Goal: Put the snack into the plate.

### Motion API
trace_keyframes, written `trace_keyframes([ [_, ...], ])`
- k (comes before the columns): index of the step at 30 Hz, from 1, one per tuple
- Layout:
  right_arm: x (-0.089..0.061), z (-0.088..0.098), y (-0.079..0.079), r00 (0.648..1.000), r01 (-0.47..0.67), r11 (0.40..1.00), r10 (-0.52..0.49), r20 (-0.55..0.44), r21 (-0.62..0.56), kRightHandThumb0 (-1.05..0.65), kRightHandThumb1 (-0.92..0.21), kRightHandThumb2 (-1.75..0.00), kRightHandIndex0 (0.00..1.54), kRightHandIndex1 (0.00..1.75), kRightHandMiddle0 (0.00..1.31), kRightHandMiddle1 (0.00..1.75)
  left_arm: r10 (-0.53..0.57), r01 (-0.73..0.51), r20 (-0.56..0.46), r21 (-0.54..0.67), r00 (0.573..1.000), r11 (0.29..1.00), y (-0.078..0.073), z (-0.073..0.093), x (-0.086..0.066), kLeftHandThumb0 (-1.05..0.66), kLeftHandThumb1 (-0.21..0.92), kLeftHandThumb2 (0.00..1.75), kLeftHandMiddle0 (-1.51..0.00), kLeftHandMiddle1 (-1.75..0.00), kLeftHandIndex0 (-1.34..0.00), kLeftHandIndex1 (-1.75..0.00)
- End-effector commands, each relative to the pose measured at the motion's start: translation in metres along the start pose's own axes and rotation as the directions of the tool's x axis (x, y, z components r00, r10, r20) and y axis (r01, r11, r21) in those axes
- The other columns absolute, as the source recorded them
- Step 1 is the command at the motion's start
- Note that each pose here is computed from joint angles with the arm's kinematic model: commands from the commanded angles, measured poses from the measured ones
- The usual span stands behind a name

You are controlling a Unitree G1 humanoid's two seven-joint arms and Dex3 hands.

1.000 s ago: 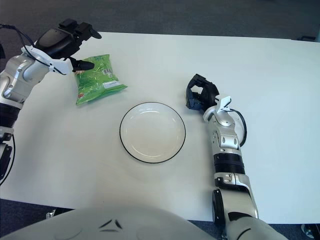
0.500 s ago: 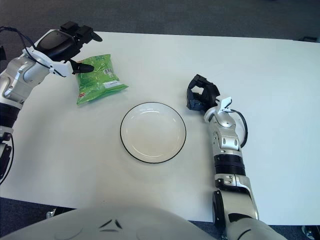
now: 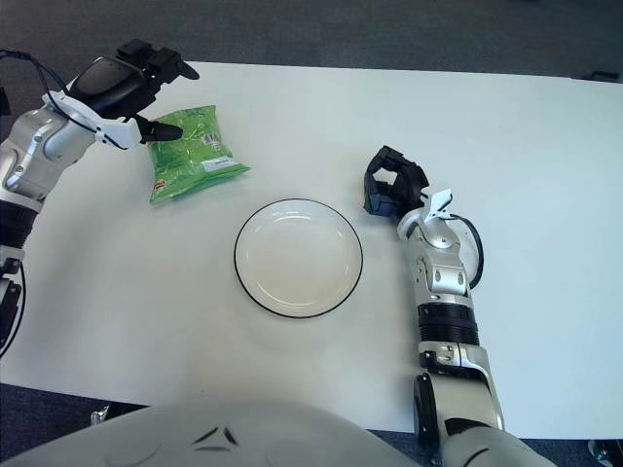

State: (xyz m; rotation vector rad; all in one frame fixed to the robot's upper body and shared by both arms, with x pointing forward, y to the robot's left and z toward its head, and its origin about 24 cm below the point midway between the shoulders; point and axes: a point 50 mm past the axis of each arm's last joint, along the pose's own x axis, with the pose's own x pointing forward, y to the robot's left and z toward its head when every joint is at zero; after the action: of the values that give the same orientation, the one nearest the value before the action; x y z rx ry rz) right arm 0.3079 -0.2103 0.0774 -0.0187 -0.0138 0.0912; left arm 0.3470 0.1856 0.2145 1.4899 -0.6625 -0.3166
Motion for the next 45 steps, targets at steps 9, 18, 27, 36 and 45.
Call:
trace_keyframes([
  [9, -0.011, -0.028, 0.000, 0.990, 0.008, 0.999, -0.004, -0.138, 0.034, -0.47, -0.35, -1.27, 1.33, 1.75, 0.59, 1.75, -0.428, 0.236, 0.072, 0.746, 0.901, 0.623, -0.041, -0.032, 0.028, -0.93, 0.58, 0.67, 0.00, -0.04, 0.00, -0.06],
  [18, -0.012, -0.027, 0.000, 0.991, 0.010, 0.999, -0.006, -0.135, 0.031, -0.47, -0.35, -1.28, 1.33, 1.75, 0.59, 1.75, -0.415, 0.190, 0.128, 0.743, 0.901, 0.642, -0.039, -0.034, 0.027, -1.01, 0.68, 0.56, 0.00, 0.00, 0.00, 0.00],
  [27, -0.013, -0.028, -0.002, 0.989, 0.016, 0.999, -0.012, -0.146, 0.029, -0.47, -0.35, -1.28, 1.33, 1.75, 0.59, 1.75, -0.288, 0.141, 0.181, 0.564, 0.940, 0.814, -0.036, -0.029, 0.027, -1.05, 0.91, 0.50, 0.00, 0.00, 0.00, 0.00],
  [36, -0.012, -0.029, -0.004, 0.988, 0.012, 0.999, -0.005, -0.152, 0.041, -0.47, -0.35, -1.28, 1.32, 1.75, 0.59, 1.75, -0.218, 0.083, 0.208, 0.514, 0.954, 0.854, -0.034, -0.027, 0.027, -1.05, 0.92, 0.54, -0.04, -0.02, -0.02, -0.01],
  [45, -0.012, -0.030, -0.006, 0.989, 0.009, 0.999, -0.003, -0.149, 0.039, -0.47, -0.35, -1.28, 1.32, 1.75, 0.59, 1.75, -0.221, 0.057, 0.217, 0.579, 0.951, 0.814, -0.039, -0.027, 0.028, -1.05, 0.92, 0.46, -0.03, -0.02, 0.00, -0.12],
])
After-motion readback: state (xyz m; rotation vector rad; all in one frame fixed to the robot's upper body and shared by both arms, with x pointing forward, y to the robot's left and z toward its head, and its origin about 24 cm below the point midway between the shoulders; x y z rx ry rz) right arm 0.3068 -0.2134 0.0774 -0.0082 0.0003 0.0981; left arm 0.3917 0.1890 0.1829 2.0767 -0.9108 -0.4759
